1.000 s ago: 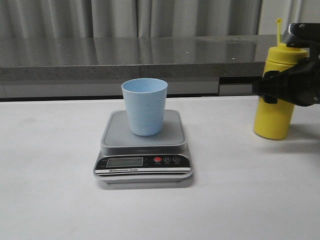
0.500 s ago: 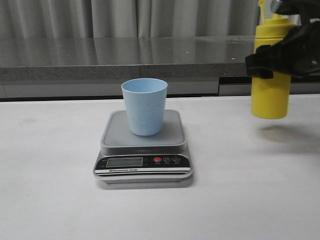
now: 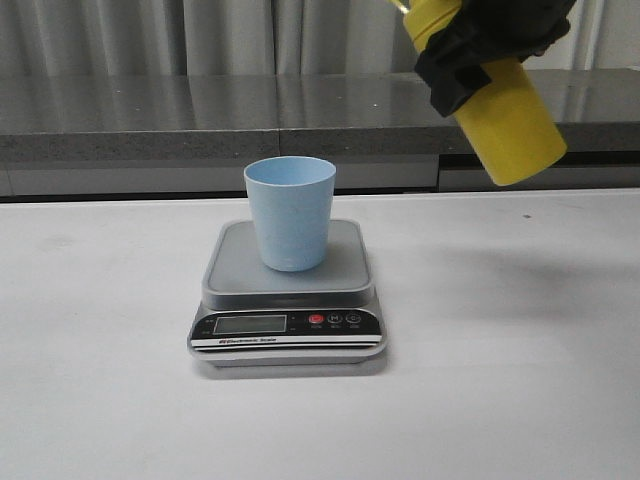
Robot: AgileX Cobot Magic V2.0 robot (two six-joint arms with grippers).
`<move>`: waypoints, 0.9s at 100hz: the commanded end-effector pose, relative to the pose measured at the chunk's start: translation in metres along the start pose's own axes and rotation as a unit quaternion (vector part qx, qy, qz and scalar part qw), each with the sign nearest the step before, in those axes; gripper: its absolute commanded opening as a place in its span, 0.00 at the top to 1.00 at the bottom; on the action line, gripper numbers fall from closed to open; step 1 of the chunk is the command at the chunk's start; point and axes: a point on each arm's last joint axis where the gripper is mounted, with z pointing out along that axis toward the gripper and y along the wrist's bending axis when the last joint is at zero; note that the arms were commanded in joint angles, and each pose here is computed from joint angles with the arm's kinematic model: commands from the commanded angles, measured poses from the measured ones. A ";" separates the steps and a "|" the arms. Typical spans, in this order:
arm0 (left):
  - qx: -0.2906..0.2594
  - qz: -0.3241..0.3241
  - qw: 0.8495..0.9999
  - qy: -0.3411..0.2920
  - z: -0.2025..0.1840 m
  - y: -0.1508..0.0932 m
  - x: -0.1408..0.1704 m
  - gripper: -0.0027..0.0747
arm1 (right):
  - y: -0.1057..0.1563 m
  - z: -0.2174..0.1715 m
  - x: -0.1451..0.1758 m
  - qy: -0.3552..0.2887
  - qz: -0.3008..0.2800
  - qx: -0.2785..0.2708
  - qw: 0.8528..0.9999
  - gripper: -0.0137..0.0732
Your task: Pour seasoning into cup on scale with both arms
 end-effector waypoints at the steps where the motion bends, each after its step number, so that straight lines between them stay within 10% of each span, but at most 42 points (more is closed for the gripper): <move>1: 0.003 -0.011 0.999 -0.050 -0.003 -0.001 -0.016 0.99 | -0.008 -0.024 -0.020 -0.028 -0.056 0.039 0.997 0.66; 45: 0.003 -0.011 0.999 -0.050 -0.003 -0.001 -0.016 0.99 | 0.027 -0.041 -0.037 -0.017 -0.286 0.127 0.950 0.65; 90: 0.003 -0.011 0.999 -0.050 -0.003 -0.001 -0.016 0.99 | 0.068 -0.028 -0.035 0.067 -0.472 0.185 0.860 0.65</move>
